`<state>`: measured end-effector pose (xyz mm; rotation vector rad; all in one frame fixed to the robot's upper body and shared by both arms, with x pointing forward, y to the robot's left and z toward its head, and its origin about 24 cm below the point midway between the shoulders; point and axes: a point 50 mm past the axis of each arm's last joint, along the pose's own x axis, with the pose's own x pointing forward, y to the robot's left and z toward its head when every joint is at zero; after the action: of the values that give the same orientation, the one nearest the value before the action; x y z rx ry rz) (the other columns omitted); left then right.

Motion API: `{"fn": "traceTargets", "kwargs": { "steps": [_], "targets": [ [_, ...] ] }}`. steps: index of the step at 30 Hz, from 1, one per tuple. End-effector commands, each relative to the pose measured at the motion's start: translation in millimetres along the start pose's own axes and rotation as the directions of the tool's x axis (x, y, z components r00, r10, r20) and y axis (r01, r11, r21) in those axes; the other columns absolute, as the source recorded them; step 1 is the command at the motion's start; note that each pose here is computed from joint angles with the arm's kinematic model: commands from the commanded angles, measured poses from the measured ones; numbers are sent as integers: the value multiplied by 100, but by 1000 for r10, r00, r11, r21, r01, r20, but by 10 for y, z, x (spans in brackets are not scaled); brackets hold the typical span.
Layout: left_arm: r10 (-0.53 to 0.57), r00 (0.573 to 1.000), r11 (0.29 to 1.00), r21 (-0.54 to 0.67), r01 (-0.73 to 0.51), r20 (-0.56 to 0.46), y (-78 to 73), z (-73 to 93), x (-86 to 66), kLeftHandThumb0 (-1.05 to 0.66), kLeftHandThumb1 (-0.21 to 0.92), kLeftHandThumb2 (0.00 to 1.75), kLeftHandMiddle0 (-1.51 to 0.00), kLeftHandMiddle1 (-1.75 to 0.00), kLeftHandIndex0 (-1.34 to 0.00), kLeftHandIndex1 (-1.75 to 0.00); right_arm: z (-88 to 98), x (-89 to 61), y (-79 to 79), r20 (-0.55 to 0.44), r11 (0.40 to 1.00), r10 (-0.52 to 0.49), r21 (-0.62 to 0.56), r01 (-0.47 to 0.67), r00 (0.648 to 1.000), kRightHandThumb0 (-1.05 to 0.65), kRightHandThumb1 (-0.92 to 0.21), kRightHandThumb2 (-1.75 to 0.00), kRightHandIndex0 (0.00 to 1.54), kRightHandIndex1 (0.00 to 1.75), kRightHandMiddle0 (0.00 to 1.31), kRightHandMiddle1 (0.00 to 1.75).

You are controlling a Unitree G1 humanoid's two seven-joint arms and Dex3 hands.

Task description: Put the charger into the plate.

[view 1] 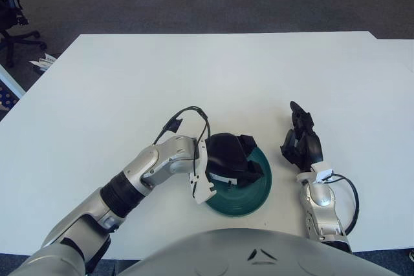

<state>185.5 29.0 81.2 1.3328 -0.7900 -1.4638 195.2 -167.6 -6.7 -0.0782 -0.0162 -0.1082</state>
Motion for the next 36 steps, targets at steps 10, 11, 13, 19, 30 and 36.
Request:
{"fn": "traceTargets", "kwargs": {
  "steps": [10, 11, 13, 19, 30, 36],
  "targets": [
    [-55, 998, 998, -5, 55, 9, -66, -9, 21, -1, 16, 149, -62, -174, -62, -172, -384, -261, 88, -232, 1000, 14, 26, -8, 973, -88, -92, -99, 8, 1, 0, 46],
    [-43, 999, 999, -20, 43, 7, -70, -12, 21, -1, 16, 148, -62, -174, -61, -172, -383, -261, 89, -231, 1000, 13, 28, -7, 973, -88, -92, -99, 9, 1, 0, 46],
    [-13, 1000, 998, -56, 13, 0, -76, -16, 20, -1, 24, 140, -56, -174, -56, -172, -382, -261, 89, -229, 1000, 11, 31, -4, 973, -87, -92, -99, 9, 1, 0, 47],
    [65, 998, 988, -138, -66, -9, -62, -15, 11, -35, 73, 66, -97, -175, -31, -163, -387, -259, 96, -231, 1000, 8, 28, -2, 973, -86, -92, -99, 9, 0, 0, 47],
    [11, 999, 993, -118, -15, -36, 39, -33, -51, -101, 92, 78, -28, -93, 0, -72, -391, -262, 107, -224, 1000, -2, 25, 8, 975, -85, -92, -99, 11, 1, 0, 45],
    [29, 999, 990, -135, -34, -35, 86, -57, -84, -104, 92, 91, -30, -40, 0, -49, -418, -211, 108, -225, 1000, -6, 18, 10, 974, -84, -92, -99, 13, 2, 0, 46]
  ]
}}
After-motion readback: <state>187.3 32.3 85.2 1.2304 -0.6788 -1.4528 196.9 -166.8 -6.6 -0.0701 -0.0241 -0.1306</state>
